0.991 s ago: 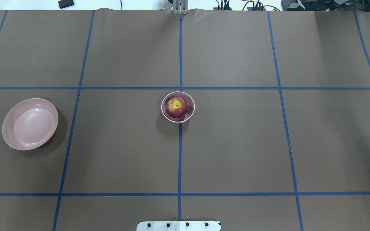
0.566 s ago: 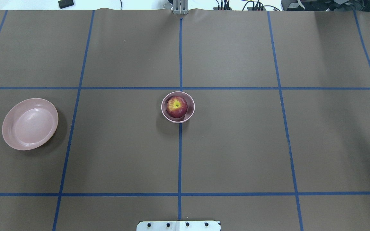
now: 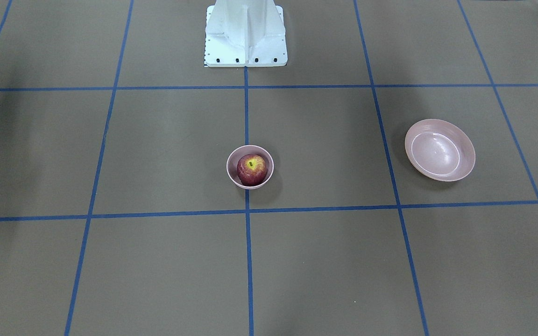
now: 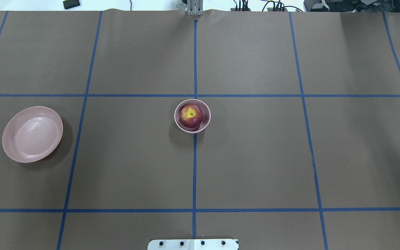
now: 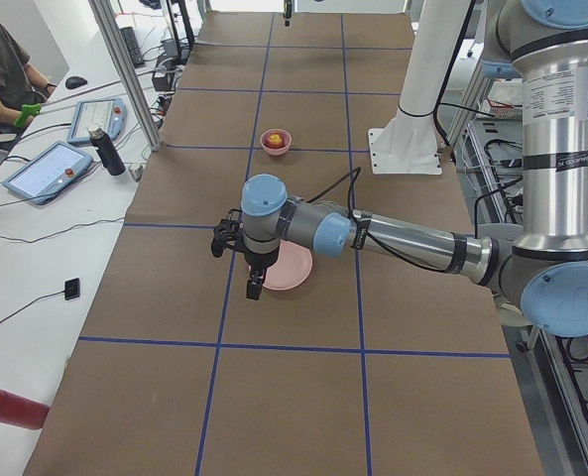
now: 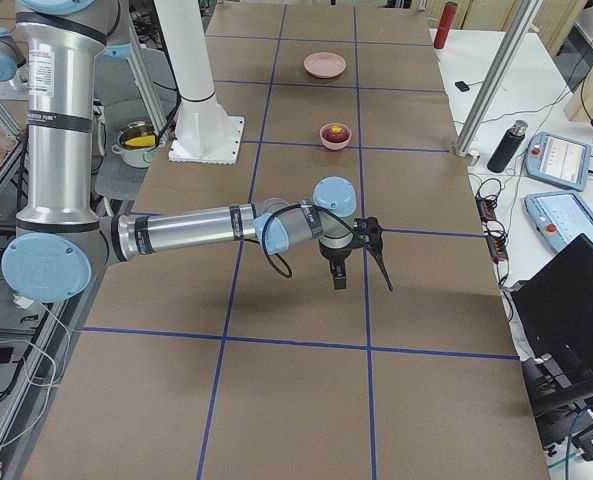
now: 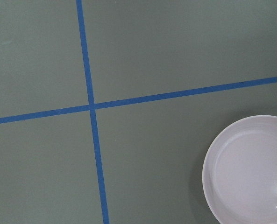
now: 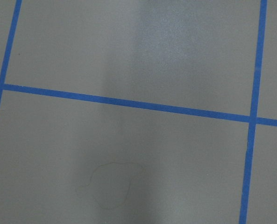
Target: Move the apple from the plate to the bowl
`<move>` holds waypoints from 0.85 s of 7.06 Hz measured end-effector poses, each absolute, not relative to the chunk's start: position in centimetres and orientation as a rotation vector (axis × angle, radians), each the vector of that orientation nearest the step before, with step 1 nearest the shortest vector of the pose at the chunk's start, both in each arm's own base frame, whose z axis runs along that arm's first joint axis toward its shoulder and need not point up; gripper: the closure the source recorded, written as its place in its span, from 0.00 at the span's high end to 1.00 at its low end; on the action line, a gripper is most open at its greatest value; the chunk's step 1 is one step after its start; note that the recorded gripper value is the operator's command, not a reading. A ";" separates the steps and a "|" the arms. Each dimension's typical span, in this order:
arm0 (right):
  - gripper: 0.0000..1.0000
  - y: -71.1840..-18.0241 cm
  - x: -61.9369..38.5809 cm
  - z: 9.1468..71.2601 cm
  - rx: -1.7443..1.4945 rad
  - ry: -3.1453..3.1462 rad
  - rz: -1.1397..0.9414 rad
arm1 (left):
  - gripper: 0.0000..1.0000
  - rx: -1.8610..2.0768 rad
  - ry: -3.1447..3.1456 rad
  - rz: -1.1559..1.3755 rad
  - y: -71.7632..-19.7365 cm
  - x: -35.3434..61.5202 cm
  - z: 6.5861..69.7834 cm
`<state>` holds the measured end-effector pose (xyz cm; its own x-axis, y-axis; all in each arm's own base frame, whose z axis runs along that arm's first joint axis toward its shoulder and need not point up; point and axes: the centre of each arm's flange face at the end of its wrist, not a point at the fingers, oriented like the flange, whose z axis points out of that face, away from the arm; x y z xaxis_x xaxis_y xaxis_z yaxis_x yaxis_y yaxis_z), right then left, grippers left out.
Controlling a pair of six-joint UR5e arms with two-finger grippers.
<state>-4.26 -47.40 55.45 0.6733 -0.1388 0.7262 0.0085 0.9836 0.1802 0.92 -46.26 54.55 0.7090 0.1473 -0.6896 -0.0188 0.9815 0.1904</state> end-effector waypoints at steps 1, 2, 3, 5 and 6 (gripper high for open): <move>1.00 -47.7 -3.8 55.1 0.175 -0.830 -0.077 | 0.98 0.173 0.778 0.092 -46.3 0.9 54.6; 1.00 -47.9 -3.6 55.0 0.178 -0.829 -0.076 | 0.98 0.171 0.778 0.092 -46.3 0.9 54.7; 1.00 -48.0 -3.5 55.4 0.178 -0.824 -0.088 | 0.98 0.172 0.778 0.093 -46.3 1.0 54.7; 1.00 -48.2 -4.1 57.1 0.173 -0.802 -0.176 | 0.98 0.176 0.780 0.093 -46.2 1.0 54.4; 1.00 -48.8 -3.7 57.5 0.158 -0.793 -0.210 | 0.98 0.174 0.780 0.093 -46.2 1.0 54.5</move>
